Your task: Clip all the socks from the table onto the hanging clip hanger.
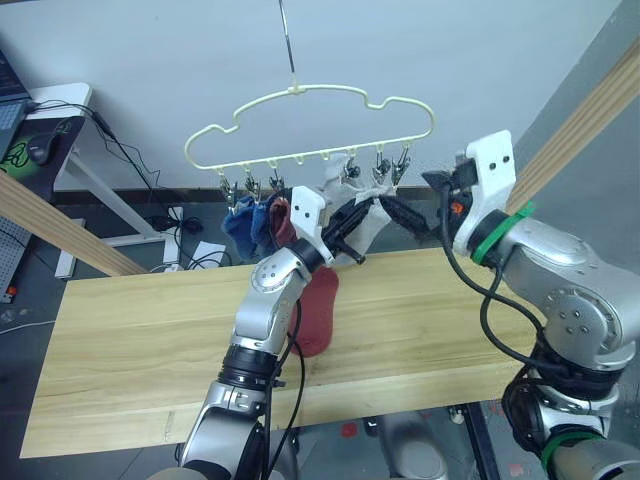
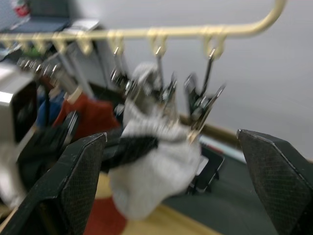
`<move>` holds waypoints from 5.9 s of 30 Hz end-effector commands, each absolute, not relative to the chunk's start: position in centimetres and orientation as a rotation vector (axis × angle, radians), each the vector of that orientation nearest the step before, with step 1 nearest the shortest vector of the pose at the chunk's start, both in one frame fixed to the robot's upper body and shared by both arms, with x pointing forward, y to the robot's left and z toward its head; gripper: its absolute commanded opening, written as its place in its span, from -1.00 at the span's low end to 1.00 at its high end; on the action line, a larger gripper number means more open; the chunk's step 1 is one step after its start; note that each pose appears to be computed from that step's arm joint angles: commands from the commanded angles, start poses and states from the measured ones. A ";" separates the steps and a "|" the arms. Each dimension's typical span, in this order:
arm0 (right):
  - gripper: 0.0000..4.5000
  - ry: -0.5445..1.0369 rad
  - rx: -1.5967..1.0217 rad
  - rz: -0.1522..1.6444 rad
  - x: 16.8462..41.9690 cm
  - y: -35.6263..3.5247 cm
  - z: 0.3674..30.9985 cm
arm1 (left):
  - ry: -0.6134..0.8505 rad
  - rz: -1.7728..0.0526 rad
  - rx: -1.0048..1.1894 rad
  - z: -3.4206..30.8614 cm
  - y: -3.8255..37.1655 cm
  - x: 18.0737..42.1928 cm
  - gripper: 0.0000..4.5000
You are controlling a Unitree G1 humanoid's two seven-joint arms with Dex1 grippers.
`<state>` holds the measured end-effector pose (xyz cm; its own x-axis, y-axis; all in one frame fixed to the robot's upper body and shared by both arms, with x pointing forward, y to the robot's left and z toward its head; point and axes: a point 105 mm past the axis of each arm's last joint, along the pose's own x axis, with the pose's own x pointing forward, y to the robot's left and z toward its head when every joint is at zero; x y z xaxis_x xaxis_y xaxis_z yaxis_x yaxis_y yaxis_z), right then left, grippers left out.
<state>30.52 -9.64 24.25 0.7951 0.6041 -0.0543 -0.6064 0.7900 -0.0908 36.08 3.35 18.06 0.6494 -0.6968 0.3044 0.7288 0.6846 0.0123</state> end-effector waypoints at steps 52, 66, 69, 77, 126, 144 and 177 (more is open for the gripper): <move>0.45 -0.135 -0.136 0.437 32.8 -9.3 23.4 | -0.240 -1.144 0.146 23.2 9.6 26.6 0.50; 0.45 -0.216 -0.099 0.353 34.9 -8.2 24.8 | -0.240 -1.141 0.170 23.4 9.7 27.0 0.50; 0.45 -0.227 -0.108 0.313 35.3 -8.6 25.0 | -0.238 -1.139 0.174 23.4 9.7 27.1 0.50; 0.28 -0.245 -0.104 0.289 35.8 -8.3 25.2 | -0.235 -1.137 0.182 23.2 9.6 27.2 0.50; -0.10 -0.179 0.102 0.118 35.2 -7.9 25.6 | -0.213 -1.140 0.191 22.5 9.5 27.2 0.50; -0.10 -0.151 0.221 0.189 35.6 -7.0 25.8 | -0.210 -1.129 0.195 22.4 9.7 27.3 0.50; -1.00 -0.210 0.029 0.241 35.3 -6.8 27.4 | -0.095 -0.909 0.229 19.1 11.8 28.2 0.50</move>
